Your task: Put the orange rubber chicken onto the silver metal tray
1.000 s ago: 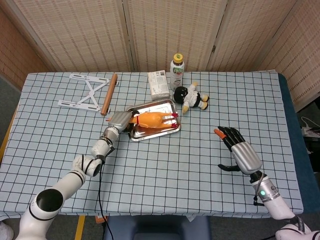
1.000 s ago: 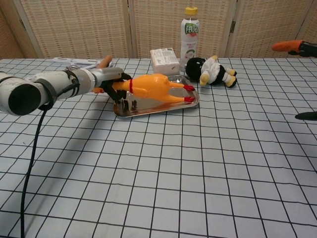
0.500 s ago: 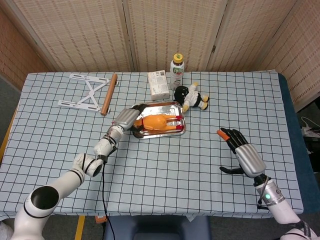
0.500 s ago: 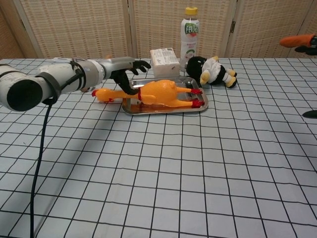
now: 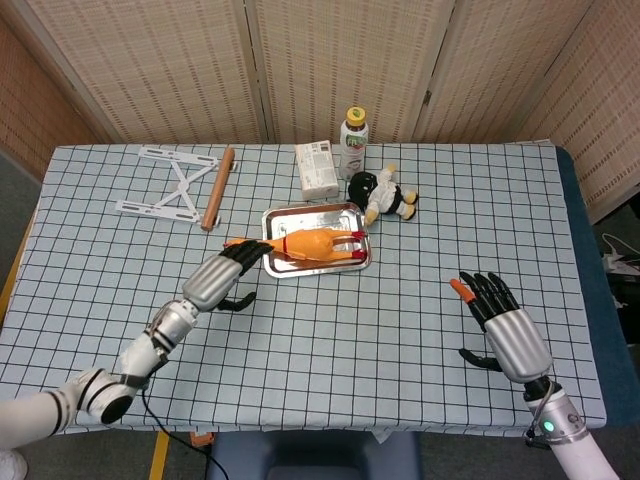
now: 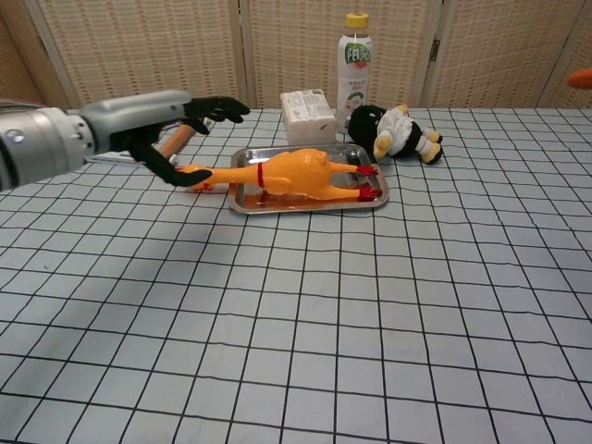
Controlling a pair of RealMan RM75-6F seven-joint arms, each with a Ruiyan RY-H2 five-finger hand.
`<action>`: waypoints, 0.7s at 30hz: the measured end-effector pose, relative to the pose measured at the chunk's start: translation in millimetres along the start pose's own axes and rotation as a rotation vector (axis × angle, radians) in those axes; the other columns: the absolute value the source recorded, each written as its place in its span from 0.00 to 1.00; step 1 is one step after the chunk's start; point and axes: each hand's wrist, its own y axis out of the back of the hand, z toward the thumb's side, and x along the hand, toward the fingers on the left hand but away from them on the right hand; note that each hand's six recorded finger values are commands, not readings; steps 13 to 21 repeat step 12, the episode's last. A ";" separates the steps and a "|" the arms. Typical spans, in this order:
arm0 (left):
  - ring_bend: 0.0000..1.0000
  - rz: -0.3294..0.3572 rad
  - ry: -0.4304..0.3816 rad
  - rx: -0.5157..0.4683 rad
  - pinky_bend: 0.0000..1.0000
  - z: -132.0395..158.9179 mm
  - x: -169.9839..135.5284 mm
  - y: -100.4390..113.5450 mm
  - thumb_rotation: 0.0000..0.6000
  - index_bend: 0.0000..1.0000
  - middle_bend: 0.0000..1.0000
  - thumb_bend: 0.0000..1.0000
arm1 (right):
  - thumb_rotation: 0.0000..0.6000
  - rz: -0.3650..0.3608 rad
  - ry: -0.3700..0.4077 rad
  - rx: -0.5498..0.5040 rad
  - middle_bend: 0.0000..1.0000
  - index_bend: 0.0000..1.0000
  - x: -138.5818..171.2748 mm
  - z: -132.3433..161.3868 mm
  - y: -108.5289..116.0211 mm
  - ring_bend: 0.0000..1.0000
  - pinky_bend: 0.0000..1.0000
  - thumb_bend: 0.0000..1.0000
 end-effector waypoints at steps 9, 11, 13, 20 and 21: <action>0.00 0.247 0.287 0.093 0.12 -60.6 -204.2 0.5 1.00 0.00 0.00 0.40 | 1.00 -0.069 -0.136 0.110 0.00 0.00 73.7 -16.7 1.4 0.00 0.00 0.07; 0.00 0.259 0.299 0.156 0.12 -58.5 -229.9 0.6 1.00 0.00 0.00 0.40 | 1.00 -0.092 -0.128 0.103 0.00 0.00 77.7 -15.3 4.1 0.00 0.00 0.07; 0.00 0.260 0.297 0.173 0.12 -57.2 -235.5 1.5 1.00 0.00 0.00 0.40 | 1.00 -0.108 -0.128 0.094 0.00 0.00 79.5 -14.7 6.1 0.00 0.00 0.07; 0.00 0.260 0.297 0.173 0.12 -57.2 -235.5 1.5 1.00 0.00 0.00 0.40 | 1.00 -0.108 -0.128 0.094 0.00 0.00 79.5 -14.7 6.1 0.00 0.00 0.07; 0.00 0.260 0.297 0.173 0.12 -57.2 -235.5 1.5 1.00 0.00 0.00 0.40 | 1.00 -0.108 -0.128 0.094 0.00 0.00 79.5 -14.7 6.1 0.00 0.00 0.07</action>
